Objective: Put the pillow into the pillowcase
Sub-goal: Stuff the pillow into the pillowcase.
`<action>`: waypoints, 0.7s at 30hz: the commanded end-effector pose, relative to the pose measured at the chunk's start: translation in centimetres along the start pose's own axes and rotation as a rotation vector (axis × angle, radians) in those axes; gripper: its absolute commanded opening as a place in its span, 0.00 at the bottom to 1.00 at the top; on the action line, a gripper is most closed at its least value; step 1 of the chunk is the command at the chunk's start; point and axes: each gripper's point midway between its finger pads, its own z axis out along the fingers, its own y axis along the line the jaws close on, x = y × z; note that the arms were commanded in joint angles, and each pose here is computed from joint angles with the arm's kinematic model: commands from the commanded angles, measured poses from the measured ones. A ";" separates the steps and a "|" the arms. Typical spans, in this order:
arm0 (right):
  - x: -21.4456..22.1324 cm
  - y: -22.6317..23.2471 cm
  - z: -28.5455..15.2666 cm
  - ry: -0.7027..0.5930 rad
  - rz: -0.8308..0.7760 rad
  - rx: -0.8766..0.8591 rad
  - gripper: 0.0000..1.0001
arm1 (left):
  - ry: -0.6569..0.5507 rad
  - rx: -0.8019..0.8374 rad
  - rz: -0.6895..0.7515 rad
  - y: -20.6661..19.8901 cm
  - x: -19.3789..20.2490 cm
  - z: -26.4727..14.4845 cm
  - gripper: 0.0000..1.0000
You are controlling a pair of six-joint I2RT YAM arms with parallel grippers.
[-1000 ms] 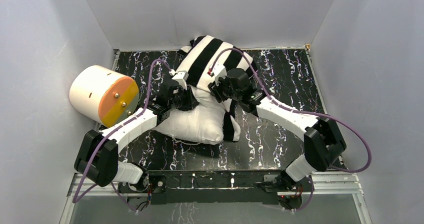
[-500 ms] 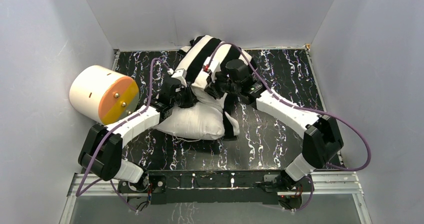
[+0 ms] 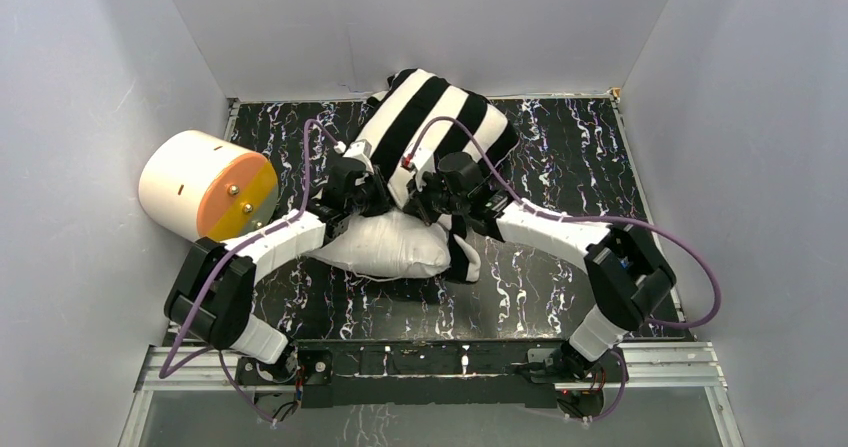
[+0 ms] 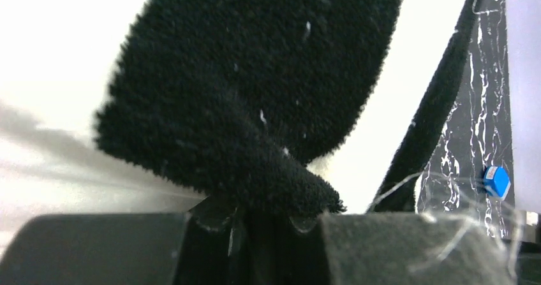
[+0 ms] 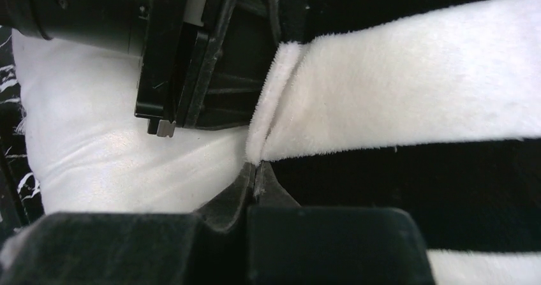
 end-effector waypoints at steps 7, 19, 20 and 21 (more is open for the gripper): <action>-1.1 -0.3 -3.9 -0.011 0.050 0.115 0.00 | -0.119 0.035 0.096 -1.3 -4.4 -3.6 0.30; -3.5 -0.8 -3.1 -0.076 0.147 0.063 0.08 | -0.211 0.199 0.471 -5.5 -4.2 -14.9 0.70; -3.7 -0.7 -3.6 -0.073 0.138 0.066 0.16 | -0.202 0.195 0.506 -5.5 -3.4 -14.9 0.71; -3.6 -0.8 -4.1 -0.065 0.121 0.074 0.24 | -0.198 0.185 0.535 -5.5 -2.8 -14.9 0.72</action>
